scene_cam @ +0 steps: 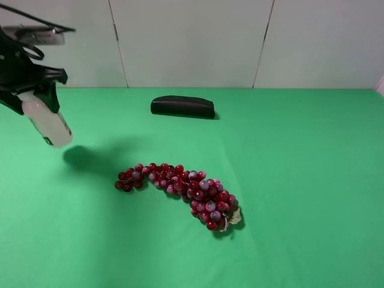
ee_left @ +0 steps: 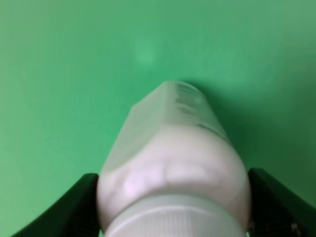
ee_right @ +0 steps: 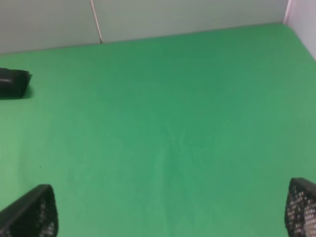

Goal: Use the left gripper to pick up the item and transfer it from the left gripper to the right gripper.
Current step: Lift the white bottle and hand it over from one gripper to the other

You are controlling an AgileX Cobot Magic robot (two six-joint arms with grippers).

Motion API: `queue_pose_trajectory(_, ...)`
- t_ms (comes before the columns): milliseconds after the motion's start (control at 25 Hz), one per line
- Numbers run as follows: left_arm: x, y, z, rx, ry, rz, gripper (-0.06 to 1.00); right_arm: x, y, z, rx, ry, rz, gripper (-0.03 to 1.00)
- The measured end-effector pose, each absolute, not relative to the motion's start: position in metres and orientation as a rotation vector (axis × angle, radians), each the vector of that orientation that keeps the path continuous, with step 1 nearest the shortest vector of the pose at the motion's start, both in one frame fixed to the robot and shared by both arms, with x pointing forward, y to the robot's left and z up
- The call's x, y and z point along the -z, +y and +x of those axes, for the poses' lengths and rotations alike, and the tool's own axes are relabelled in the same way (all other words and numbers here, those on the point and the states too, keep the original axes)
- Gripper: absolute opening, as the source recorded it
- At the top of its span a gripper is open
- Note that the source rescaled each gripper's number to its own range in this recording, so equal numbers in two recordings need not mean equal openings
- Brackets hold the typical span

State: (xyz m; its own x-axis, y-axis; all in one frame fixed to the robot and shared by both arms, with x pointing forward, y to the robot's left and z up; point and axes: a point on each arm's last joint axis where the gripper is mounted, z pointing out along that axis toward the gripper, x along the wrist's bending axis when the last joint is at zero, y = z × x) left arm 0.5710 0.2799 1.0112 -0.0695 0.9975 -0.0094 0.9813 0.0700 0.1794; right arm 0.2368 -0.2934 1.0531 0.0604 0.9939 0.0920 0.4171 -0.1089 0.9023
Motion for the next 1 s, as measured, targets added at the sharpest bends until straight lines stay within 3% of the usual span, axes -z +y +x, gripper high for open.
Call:
queue_pose_trajectory(400, -1.073, 0.283, 0.532, -0.28, 2.127, 2.002, 0.0, -1.053, -0.293, 0.237, -1.019, 1.439, 1.622, 1.0)
queue_pose_trajectory(1000, -1.083, 0.257, 0.523, 0.045, 1.937, 1.977, 0.0, -1.053, -0.293, 0.237, -1.019, 1.439, 1.622, 1.0)
